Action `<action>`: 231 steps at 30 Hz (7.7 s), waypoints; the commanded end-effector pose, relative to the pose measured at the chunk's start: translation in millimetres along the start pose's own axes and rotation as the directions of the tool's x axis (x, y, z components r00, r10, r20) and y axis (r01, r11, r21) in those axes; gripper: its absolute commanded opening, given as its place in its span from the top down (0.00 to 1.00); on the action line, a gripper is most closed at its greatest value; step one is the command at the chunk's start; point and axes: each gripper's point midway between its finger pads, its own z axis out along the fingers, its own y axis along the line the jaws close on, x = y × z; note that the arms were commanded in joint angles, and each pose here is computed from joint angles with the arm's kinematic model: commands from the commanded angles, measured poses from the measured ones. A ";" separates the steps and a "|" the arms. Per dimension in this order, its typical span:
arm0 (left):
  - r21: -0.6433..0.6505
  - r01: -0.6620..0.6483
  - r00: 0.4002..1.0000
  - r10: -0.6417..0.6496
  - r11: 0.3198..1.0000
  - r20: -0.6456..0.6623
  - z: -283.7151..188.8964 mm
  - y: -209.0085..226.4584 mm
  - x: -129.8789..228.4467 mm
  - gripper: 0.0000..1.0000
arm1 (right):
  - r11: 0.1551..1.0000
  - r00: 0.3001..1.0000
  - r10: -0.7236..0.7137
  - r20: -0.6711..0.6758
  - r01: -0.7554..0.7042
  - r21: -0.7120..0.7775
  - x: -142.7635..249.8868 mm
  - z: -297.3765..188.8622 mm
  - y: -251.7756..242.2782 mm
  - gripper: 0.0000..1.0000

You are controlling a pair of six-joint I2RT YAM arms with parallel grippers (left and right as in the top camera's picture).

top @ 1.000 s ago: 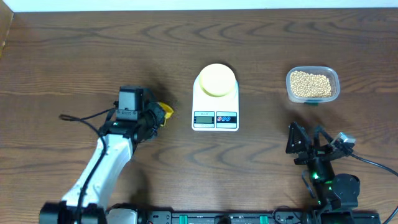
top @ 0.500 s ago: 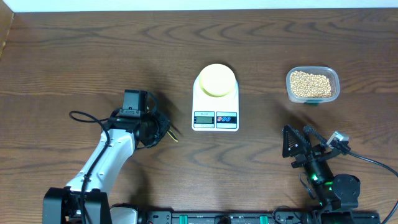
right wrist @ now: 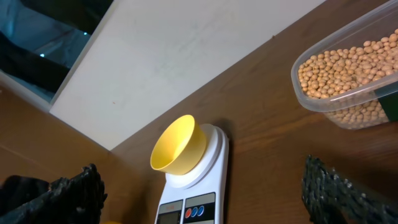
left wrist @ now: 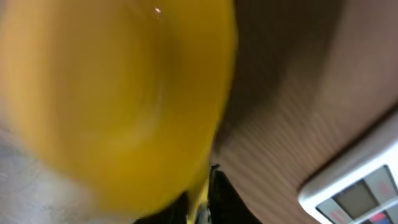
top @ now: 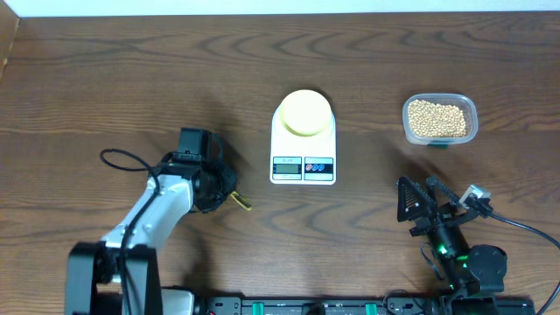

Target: Scoop item into bowl and weigh 50g on scale

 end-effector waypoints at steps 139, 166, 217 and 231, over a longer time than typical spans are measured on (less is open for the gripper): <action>0.903 -0.366 0.931 0.082 0.224 0.356 -242.1 -262.5 160.9 0.93 | 0.681 0.655 0.354 -0.668 -0.670 -0.297 -12.9 36.2 207.7 0.76; 0.902 -0.365 0.931 0.072 0.229 0.358 -241.8 -262.5 159.0 0.93 | 0.665 0.620 0.346 -0.704 -0.691 -0.282 -4.2 30.8 216.5 0.79; 0.443 -0.724 0.620 0.218 0.529 0.754 -181.3 -227.1 92.7 0.31 | 0.830 0.749 0.205 -0.630 -0.474 -0.294 16.0 44.8 171.2 0.98; 0.696 -0.613 0.771 0.475 0.374 0.423 -182.2 -191.5 114.9 0.42 | 0.928 0.725 -0.025 -0.688 -0.239 -0.286 64.0 32.1 126.0 0.98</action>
